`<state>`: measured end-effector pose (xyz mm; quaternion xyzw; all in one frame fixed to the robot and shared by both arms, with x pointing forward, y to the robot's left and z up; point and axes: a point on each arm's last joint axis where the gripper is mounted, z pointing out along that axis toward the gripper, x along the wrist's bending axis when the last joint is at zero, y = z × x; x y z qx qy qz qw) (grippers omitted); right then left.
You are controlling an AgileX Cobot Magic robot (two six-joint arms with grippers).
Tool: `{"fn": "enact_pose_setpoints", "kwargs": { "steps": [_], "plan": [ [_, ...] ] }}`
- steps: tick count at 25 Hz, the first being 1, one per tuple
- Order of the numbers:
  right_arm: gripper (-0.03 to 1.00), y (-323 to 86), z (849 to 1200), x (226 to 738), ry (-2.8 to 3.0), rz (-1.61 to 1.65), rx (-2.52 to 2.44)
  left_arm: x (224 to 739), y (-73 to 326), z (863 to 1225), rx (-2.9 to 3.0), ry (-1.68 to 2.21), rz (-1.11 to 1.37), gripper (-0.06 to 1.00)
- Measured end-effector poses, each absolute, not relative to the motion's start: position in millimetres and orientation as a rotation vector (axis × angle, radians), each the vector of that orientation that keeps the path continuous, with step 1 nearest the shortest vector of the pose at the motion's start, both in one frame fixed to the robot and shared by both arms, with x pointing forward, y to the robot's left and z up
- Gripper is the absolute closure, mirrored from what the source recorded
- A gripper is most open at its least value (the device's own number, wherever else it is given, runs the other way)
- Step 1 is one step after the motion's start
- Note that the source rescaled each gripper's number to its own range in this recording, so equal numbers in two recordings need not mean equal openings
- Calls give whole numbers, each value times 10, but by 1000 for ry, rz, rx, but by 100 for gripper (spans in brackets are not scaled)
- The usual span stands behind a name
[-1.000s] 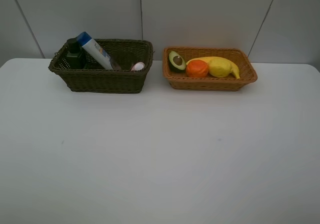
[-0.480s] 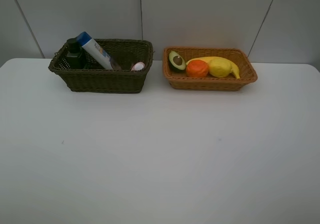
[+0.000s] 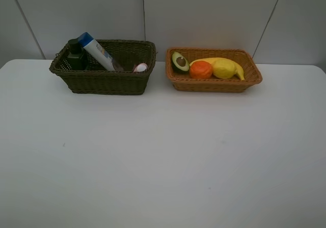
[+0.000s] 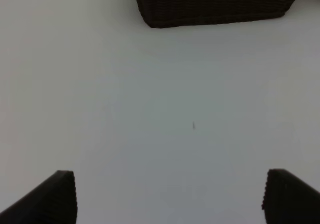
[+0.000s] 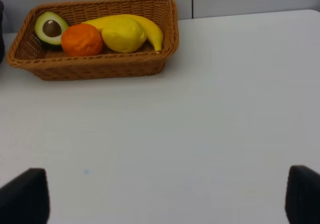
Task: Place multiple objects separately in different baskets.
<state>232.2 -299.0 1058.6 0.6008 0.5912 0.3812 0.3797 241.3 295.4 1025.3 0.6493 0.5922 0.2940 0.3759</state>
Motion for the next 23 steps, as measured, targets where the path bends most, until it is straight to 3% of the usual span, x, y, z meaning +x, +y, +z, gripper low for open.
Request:
{"fn": "enact_pose_setpoints", "kwargs": {
  "steps": [23],
  "plan": [
    [-3, -2986, 10586, 2322, 1511, 979, 1536, 2413, 2954, 10253, 1661, 1515, 752, -4]
  ]
}}
